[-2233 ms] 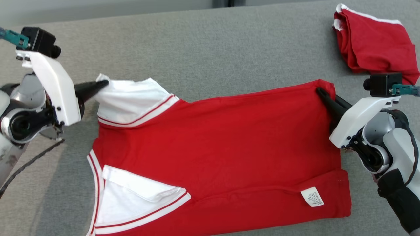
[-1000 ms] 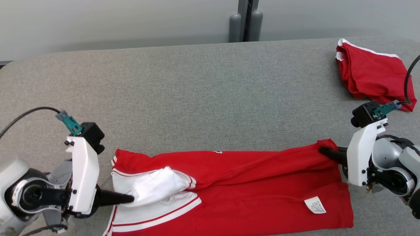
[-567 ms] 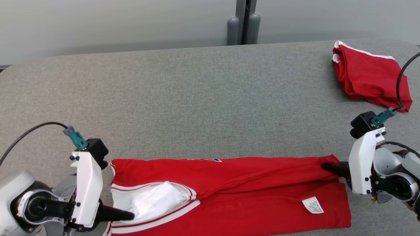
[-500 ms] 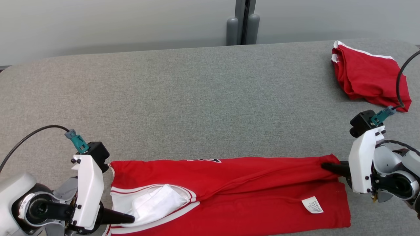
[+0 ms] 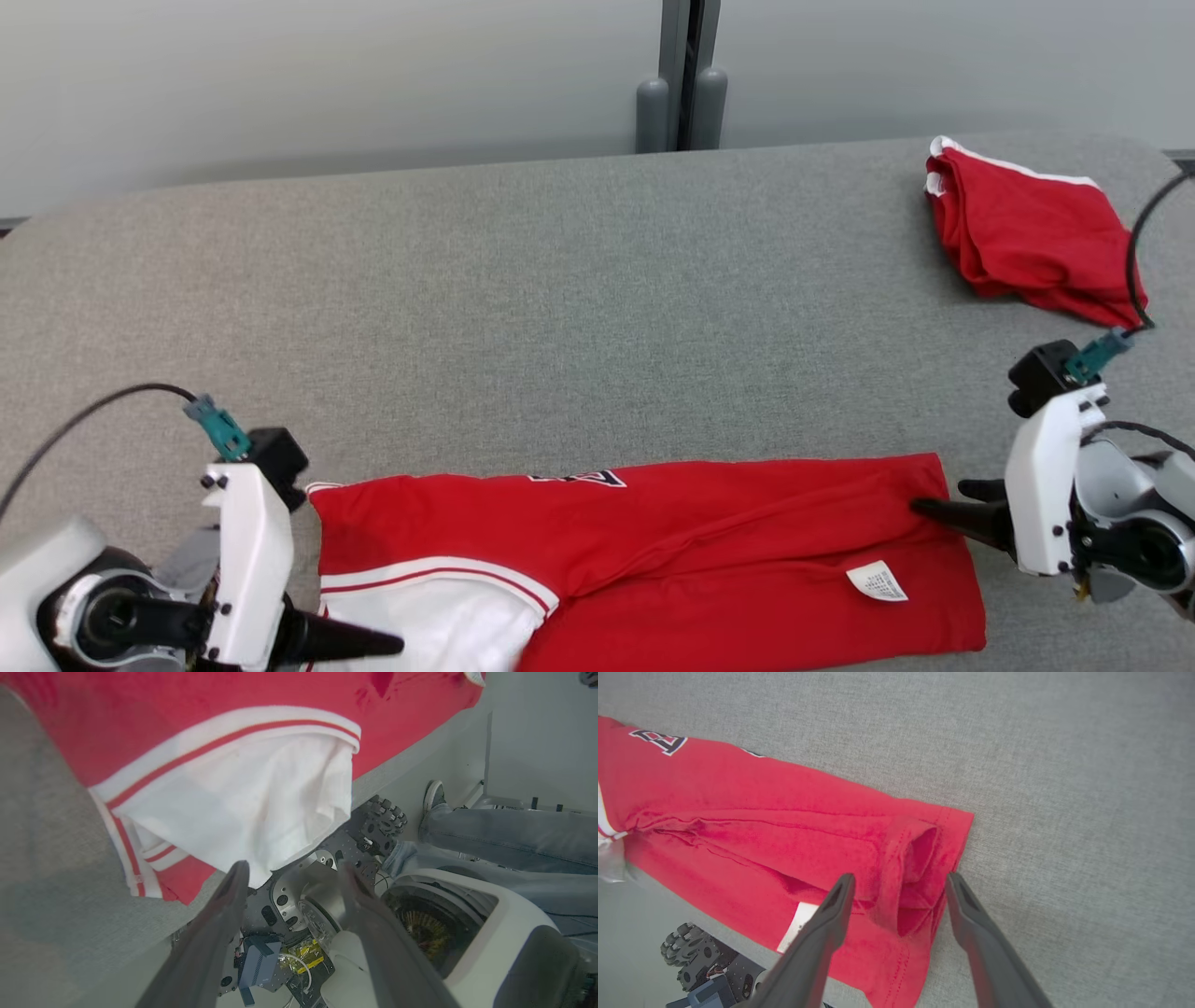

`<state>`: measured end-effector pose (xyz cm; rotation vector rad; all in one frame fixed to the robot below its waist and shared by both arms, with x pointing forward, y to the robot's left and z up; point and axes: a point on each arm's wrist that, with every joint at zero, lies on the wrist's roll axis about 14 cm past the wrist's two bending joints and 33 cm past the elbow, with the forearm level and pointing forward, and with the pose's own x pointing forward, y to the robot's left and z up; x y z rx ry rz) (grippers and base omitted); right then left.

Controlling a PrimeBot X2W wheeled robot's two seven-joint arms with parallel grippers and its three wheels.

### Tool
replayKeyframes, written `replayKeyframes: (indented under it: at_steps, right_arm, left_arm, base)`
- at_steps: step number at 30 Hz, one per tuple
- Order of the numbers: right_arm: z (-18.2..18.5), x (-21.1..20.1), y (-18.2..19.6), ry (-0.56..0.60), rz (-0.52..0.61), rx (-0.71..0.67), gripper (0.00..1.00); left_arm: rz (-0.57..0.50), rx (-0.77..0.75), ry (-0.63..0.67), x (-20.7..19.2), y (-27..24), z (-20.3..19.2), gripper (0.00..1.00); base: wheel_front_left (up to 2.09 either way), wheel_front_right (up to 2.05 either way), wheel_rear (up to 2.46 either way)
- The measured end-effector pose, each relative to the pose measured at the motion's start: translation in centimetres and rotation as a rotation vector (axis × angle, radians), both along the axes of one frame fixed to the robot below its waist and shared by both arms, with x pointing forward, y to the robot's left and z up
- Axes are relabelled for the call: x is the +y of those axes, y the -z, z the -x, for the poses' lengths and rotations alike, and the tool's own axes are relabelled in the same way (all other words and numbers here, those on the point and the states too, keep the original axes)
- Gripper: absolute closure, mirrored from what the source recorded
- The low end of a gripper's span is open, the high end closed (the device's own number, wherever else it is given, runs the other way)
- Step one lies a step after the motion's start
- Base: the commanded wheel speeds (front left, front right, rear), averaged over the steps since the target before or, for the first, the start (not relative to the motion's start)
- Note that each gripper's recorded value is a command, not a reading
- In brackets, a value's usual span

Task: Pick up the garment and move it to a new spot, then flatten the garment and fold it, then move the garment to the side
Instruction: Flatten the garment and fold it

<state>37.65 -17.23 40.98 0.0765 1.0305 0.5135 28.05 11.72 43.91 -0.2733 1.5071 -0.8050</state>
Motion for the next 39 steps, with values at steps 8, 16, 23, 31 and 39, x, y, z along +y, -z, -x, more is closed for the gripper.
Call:
replayKeyframes:
  at_steps: [8,16,23,31,39]
  right_arm:
    - [-1.7,-1.9,-3.6,0.145,-0.098,-0.247,0.0]
    - [-2.7,-5.1,-4.9,0.392,-0.203,-0.504,0.0]
    - [-1.7,-2.9,-2.3,0.521,-0.311,-0.51,0.0]
    - [0.2,0.1,1.7,0.558,-0.336,-0.402,0.0]
    - [1.4,0.3,4.2,0.559,-0.295,-0.294,0.0]
  left_arm:
    - [0.099,-0.313,-0.127,0.0,-4.5,-4.5,0.0]
    - [0.178,-0.626,-0.298,0.8,-7.2,-7.8,0.0]
    - [0.206,-0.842,-0.523,1.8,-7.2,-9.7,0.0]
    - [0.205,-0.924,-0.709,2.5,-5.8,-8.4,0.0]
    - [0.218,-0.892,-0.778,2.0,-4.4,-6.6,0.0]
  base:
    - [0.0,0.0,0.0]
    - [0.0,0.0,0.0]
    - [0.0,0.0,0.0]
    - [0.0,0.0,0.0]
    - [0.0,0.0,0.0]
